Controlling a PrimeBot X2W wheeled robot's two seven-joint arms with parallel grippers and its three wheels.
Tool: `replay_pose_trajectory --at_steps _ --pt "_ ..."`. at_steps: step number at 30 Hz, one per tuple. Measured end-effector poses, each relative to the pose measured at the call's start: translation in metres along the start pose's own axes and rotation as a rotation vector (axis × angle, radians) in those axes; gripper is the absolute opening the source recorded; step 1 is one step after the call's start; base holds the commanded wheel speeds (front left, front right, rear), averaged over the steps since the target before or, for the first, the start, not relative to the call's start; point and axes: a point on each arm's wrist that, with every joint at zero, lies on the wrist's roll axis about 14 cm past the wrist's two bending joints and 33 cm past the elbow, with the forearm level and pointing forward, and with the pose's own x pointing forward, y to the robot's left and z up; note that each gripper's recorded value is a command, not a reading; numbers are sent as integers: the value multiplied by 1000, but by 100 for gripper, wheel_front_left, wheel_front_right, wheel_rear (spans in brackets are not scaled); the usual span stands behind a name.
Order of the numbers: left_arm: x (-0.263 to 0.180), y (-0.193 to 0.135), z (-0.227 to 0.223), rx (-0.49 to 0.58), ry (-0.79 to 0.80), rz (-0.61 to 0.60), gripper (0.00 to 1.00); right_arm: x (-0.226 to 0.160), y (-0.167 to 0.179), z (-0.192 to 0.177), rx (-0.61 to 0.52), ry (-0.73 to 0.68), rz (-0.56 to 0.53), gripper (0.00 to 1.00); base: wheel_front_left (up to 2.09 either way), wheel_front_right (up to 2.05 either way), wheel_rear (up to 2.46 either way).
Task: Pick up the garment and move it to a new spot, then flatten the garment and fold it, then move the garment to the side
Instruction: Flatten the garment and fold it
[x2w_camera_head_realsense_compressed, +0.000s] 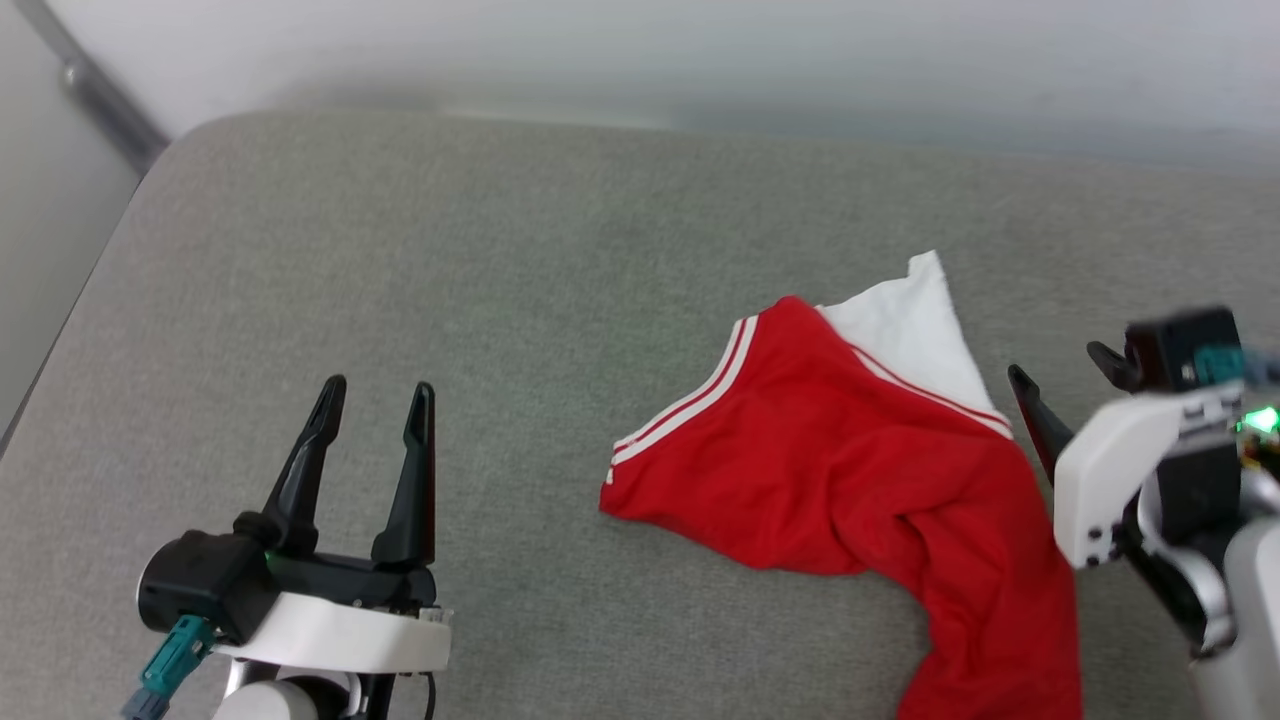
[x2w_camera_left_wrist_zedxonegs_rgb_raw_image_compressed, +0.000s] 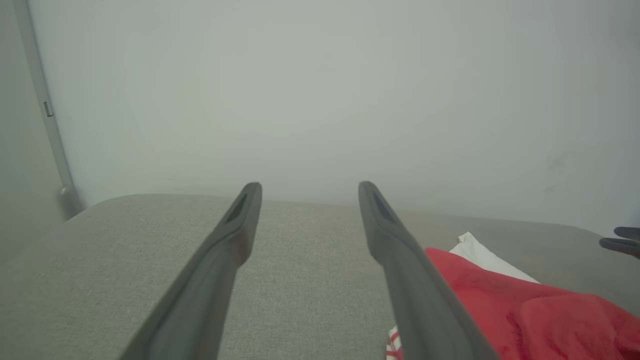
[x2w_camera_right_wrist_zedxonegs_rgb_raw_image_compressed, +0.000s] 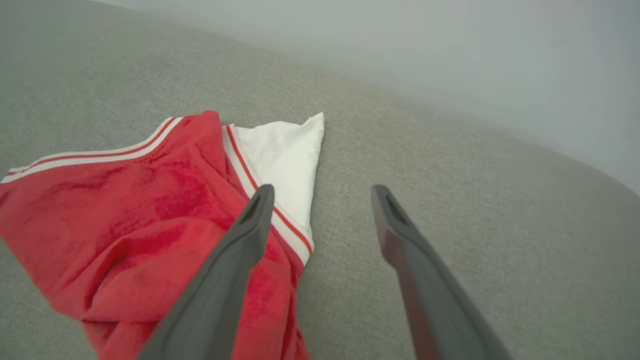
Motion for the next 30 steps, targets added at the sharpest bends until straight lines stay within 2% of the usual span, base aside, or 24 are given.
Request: replay_pose_trajectory --at_steps 6,10,13,21,29,30 --pt "8 4 -15 1 30 17 100 33 10 -15 -52 344 137 100 0 0 0" --pt "10 8 -25 2 57 38 100 53 8 -18 -115 501 167 100 0 0 0" --pt "10 11 -31 1 72 54 100 65 15 -33 -116 617 206 100 0 0 0" --pt "4 29 -36 34 99 115 100 91 24 -70 -167 791 239 100 0 0 0" --pt "1 33 -40 43 119 136 100 101 26 -96 -190 858 255 100 0 0 0" --pt "1 33 -41 43 121 137 100 101 26 -97 -187 862 257 47 0 0 0"
